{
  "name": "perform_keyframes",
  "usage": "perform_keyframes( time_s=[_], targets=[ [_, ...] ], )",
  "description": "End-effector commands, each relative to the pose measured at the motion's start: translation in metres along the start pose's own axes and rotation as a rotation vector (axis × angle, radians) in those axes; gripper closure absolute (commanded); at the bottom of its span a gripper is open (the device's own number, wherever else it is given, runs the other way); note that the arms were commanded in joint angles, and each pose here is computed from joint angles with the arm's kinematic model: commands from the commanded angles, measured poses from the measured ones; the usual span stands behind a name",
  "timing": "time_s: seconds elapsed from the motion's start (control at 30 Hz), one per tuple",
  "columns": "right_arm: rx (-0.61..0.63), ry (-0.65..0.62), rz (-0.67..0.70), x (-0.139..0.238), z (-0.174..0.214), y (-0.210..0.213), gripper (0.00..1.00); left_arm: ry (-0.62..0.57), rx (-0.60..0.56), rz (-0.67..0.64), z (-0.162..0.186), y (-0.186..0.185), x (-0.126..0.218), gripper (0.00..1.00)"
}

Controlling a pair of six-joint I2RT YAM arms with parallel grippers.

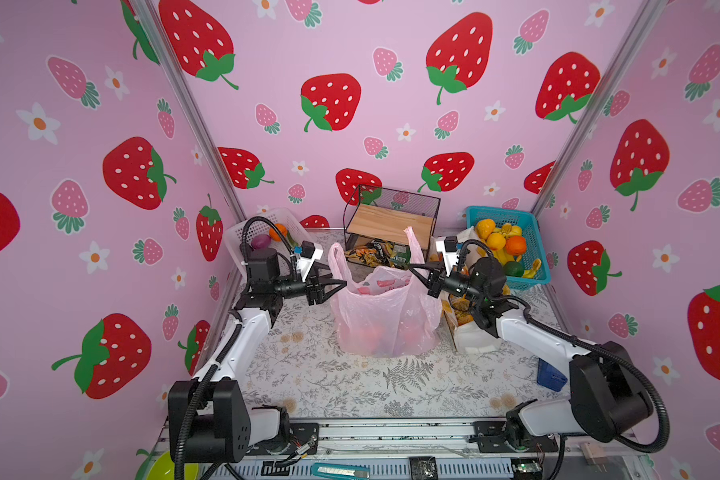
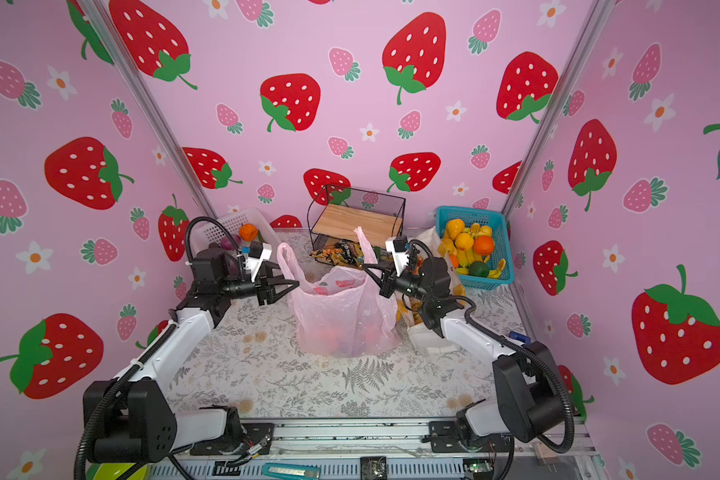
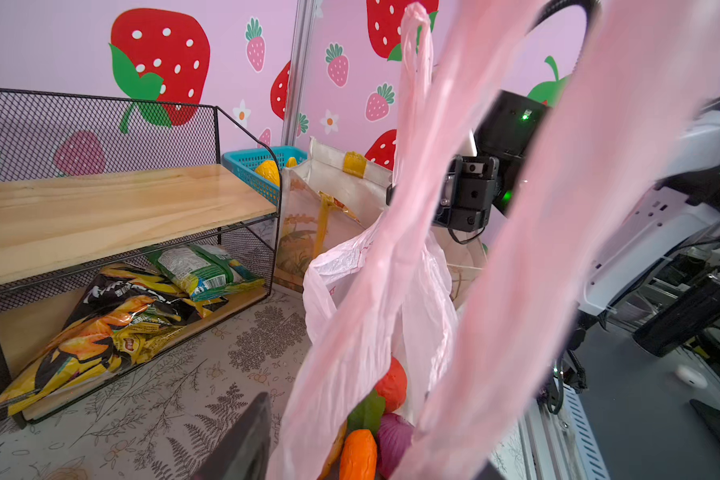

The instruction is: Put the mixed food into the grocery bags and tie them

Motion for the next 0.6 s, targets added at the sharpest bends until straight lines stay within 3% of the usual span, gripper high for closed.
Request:
perform_keyframes(
  time_s=[0.0, 0.27, 0.37, 0.57],
  targets=[
    [0.011, -0.016, -0.023, 0.0, -0.005, 0.004, 1.0, -0.031, -0.058, 0.042, -0.017, -0.006, 0.009, 0.33],
    [0.012, -0.018, -0.031, -0.001, -0.006, 0.007, 1.0, -0.037, -0.05, 0.121, -0.02, -0.001, -0.008, 0.33],
    [0.011, -0.017, -0.027, 0.0, -0.006, 0.007, 1.0, -0.045, -0.053, 0.164, -0.026, 0.0, -0.016, 0.44],
    [0.016, -0.019, -0.004, 0.002, -0.005, 0.005, 1.0, -0.041, -0.052, 0.185, -0.023, -0.009, -0.021, 0.85]
  ],
)
Point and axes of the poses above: each gripper's point midway between its finger pads, its own x axis back along the fingers, its own y axis along the line the jaws close on, z = x × y, the point moved 1 cm from there along x, back along the fingers, and after that the axes turned 9 degrees about -x, right-handed, at the moved point
